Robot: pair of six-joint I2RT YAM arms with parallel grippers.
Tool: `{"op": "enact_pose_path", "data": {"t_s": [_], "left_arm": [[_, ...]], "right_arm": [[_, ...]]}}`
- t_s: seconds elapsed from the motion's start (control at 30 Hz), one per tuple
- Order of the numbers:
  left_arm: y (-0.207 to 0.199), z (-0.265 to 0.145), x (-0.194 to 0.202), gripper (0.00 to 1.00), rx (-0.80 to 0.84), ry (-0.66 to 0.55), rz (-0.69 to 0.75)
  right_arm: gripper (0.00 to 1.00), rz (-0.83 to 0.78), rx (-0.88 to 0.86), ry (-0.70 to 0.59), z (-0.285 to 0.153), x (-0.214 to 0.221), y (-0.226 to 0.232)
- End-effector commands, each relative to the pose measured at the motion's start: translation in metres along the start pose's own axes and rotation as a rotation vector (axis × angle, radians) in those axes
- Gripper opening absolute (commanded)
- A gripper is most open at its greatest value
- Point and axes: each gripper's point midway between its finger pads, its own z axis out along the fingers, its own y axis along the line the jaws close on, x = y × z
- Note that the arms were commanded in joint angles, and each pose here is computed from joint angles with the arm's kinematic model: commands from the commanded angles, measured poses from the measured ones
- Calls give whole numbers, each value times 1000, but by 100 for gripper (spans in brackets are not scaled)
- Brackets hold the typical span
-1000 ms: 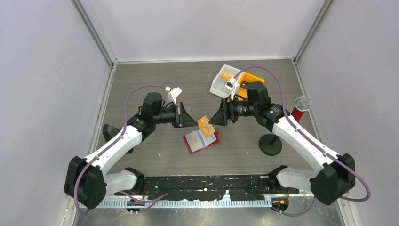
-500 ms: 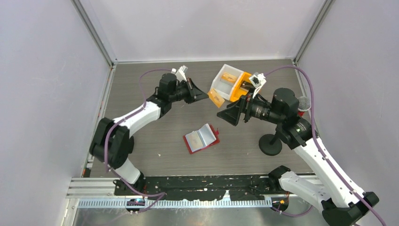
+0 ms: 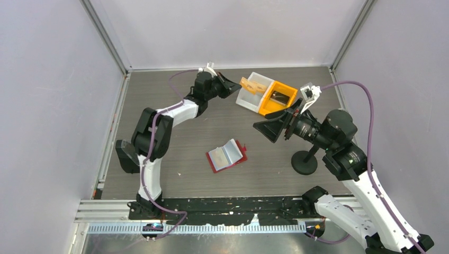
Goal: Take the credit cards out of the card holder
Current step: Place the credit card in the storage box.
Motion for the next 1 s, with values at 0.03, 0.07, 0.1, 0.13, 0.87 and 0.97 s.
{"op": "enact_pose_path", "data": {"t_s": [0.03, 0.07, 0.1, 0.13, 0.87, 0.97], "left_arm": [[-12, 34, -25, 0, 66, -82, -24], [-11, 39, -25, 0, 75, -85, -26], [-10, 44, -25, 0, 83, -90, -25], [-8, 49, -25, 0, 88, -93, -25], [24, 103, -3, 0, 46, -55, -47], [29, 106, 1, 0, 26, -46, -44]], "right_arm": [[95, -51, -13, -112, -11, -32, 17], [95, -53, -13, -114, -12, -33, 18], [95, -54, -11, -112, -12, -32, 17], [95, -54, -8, -110, -12, -31, 17], [95, -31, 40, -70, -2, -19, -1], [95, -34, 39, -73, -1, -21, 0]]}}
